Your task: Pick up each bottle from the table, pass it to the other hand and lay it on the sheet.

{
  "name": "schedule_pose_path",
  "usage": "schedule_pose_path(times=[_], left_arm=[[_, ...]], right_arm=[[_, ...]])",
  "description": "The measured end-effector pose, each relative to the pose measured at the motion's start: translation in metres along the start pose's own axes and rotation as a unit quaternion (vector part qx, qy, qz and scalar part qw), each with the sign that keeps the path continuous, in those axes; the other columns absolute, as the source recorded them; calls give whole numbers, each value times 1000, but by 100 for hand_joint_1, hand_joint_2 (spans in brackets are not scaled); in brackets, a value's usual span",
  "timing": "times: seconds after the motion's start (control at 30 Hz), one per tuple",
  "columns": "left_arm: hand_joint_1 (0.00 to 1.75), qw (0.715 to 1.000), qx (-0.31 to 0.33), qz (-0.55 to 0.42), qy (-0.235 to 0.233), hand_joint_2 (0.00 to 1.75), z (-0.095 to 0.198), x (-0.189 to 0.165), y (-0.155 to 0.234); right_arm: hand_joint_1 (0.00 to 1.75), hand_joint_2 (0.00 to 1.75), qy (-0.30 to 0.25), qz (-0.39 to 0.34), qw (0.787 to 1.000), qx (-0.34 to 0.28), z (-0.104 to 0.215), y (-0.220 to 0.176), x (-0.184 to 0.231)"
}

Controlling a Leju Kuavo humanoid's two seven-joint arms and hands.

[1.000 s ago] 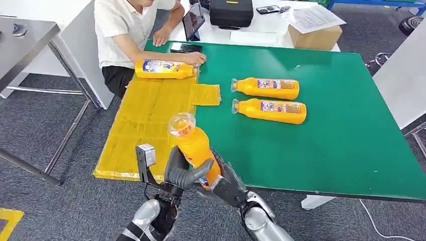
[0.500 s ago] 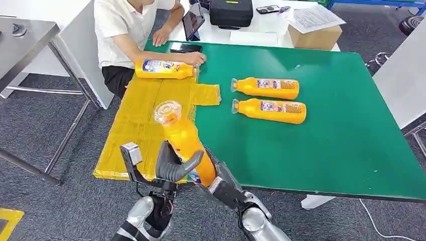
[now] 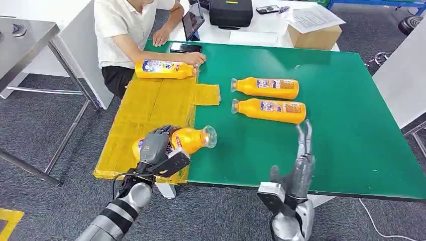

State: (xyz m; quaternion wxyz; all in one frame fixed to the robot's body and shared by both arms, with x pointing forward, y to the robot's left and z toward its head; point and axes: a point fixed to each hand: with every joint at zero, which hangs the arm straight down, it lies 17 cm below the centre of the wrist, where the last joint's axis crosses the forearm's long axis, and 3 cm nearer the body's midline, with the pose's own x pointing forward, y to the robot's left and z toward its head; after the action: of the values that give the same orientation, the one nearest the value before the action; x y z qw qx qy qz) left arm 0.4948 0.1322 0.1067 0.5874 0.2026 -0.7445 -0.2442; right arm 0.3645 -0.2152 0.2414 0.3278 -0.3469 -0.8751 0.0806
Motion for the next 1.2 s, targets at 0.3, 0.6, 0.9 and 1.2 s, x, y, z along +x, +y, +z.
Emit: schedule_pose_path(times=[0.3,0.6,0.9,1.2], left_arm=[[175,999,-15,-35,21,175,-6,-22,0],[0,976,-178,-97,80,175,-24,-52,-36],[0,951,-291,20,103,175,-20,-51,-55],[0,943,-312,53,101,175,-24,-41,-57]], right_arm=[[0,0,8,31,998,-53,-14,-39,-8],[0,0,42,-15,996,-77,-13,-41,-15],[0,0,65,-79,994,-48,-4,-5,-17],[0,0,77,-95,992,-26,4,10,-23]])
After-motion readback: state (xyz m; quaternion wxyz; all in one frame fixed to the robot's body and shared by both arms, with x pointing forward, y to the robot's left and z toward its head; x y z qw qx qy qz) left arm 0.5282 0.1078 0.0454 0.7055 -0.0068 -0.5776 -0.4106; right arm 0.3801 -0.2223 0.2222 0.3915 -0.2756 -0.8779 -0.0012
